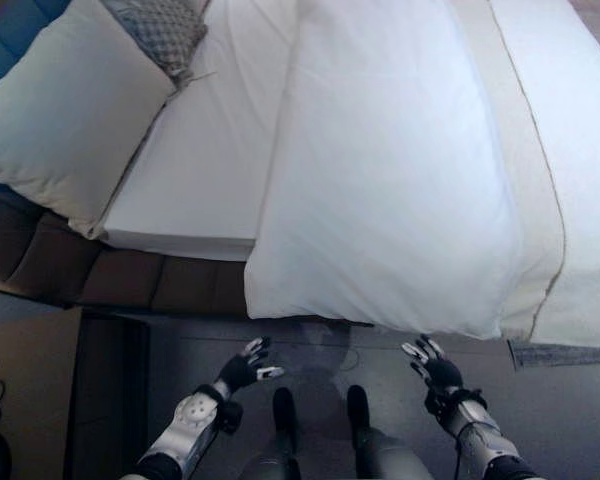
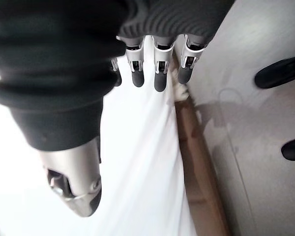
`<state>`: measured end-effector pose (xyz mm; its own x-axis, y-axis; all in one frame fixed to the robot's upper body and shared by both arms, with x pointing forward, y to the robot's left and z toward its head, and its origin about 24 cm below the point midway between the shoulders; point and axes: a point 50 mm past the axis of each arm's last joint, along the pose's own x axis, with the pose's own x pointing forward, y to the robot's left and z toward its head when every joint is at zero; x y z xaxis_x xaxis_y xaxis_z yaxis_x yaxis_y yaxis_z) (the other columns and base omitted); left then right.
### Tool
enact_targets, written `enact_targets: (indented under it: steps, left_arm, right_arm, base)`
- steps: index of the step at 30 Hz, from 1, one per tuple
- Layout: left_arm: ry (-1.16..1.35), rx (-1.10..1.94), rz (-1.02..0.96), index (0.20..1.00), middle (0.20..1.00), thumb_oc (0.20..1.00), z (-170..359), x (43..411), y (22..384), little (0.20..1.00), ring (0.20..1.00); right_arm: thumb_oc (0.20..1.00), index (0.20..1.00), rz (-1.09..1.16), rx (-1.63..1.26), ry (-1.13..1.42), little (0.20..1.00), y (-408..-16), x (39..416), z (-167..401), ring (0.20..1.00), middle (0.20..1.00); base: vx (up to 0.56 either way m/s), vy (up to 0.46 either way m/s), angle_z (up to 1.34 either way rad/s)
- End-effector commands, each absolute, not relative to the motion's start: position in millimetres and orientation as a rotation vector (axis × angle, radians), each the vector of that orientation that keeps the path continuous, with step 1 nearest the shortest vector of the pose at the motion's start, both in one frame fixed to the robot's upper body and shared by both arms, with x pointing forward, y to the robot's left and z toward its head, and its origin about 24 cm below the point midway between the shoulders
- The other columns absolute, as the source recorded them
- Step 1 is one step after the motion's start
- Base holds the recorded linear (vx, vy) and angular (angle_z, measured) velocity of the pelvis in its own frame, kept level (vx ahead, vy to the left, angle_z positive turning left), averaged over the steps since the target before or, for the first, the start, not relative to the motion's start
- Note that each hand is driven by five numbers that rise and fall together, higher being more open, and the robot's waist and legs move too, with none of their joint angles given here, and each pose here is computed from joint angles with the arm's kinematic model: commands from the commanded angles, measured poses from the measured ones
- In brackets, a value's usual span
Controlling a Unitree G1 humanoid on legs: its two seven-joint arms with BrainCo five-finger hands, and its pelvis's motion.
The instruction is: Make the bed
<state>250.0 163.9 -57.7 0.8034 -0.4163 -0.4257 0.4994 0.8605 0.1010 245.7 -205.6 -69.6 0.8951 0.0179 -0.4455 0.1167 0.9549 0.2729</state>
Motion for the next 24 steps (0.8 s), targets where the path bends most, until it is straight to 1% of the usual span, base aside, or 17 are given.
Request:
enact_targets:
  steps: [1, 4, 5, 7, 8, 11, 14, 16, 19, 21, 24]
  left_arm:
    - [0.243, 0.210, -0.582, 1.000, 1.000, 1.000, -21, 287, 141, 1.000, 1.000]
    - [0.105, 0.252, -0.652, 1.000, 1.000, 1.000, 20, 319, 114, 1.000, 1.000]
    - [0.105, 0.252, -0.652, 1.000, 1.000, 1.000, 20, 319, 114, 1.000, 1.000]
    - [-0.056, 0.260, -0.690, 1.000, 1.000, 1.000, 75, 351, 86, 1.000, 1.000]
    - [-0.057, 0.260, -0.690, 1.000, 1.000, 1.000, 75, 351, 86, 1.000, 1.000]
    - [-0.167, 0.293, -0.692, 1.000, 1.000, 1.000, 115, 368, 73, 1.000, 1.000]
    - [-0.243, 0.304, -0.663, 1.000, 1.000, 1.000, 142, 377, 65, 1.000, 1.000]
    - [-0.294, 0.322, -0.622, 1.000, 1.000, 1.000, 160, 384, 63, 1.000, 1.000]
    - [-0.386, 0.431, -0.546, 1.000, 1.000, 1.000, 190, 392, 64, 1.000, 1.000]
    - [-0.446, 0.508, -0.481, 1.000, 1.000, 1.000, 214, 399, 70, 1.000, 1.000]
    - [-0.478, 0.523, -0.370, 1.000, 1.000, 1.000, 238, 408, 83, 1.000, 1.000]
  right_arm:
    - [1.000, 1.000, 0.065, 0.279, 0.285, 1.000, -198, 281, -31, 1.000, 1.000]
    - [1.000, 1.000, 0.158, 0.237, 0.171, 1.000, -184, 315, 7, 1.000, 1.000]
    - [1.000, 1.000, 0.158, 0.237, 0.171, 1.000, -184, 315, 7, 1.000, 1.000]
    - [1.000, 1.000, 0.242, 0.179, 0.038, 1.000, -168, 352, 60, 1.000, 1.000]
    - [1.000, 1.000, 0.242, 0.179, 0.038, 1.000, -168, 352, 60, 1.000, 1.000]
    - [1.000, 1.000, 0.283, 0.137, -0.044, 1.000, -160, 371, 95, 1.000, 1.000]
    - [1.000, 1.000, 0.294, 0.116, -0.091, 1.000, -154, 383, 118, 1.000, 1.000]
    - [1.000, 1.000, 0.302, 0.090, -0.127, 1.000, -150, 392, 137, 1.000, 1.000]
    - [1.000, 1.000, 0.306, 0.017, -0.188, 1.000, -150, 401, 168, 1.000, 1.000]
    - [1.000, 1.000, 0.321, -0.029, -0.235, 1.000, -145, 407, 192, 1.000, 1.000]
    - [1.000, 1.000, 0.305, -0.068, -0.265, 1.000, -144, 413, 215, 1.000, 1.000]
  base:
    - [-0.14, -0.024, -0.06]
    - [-0.13, -0.024, -0.09]
    - [-0.15, -0.045, -0.14]
    - [-0.18, -0.072, -0.09]
    - [-0.14, -0.069, 0.04]
    - [-0.09, -0.063, 0.13]
    - [-0.05, -0.070, 0.19]
    - [-0.04, -0.046, 0.04]
    - [-0.03, -0.039, 0.04]
    - [-0.04, -0.015, 0.00]
    - [-0.02, -0.020, -0.05]
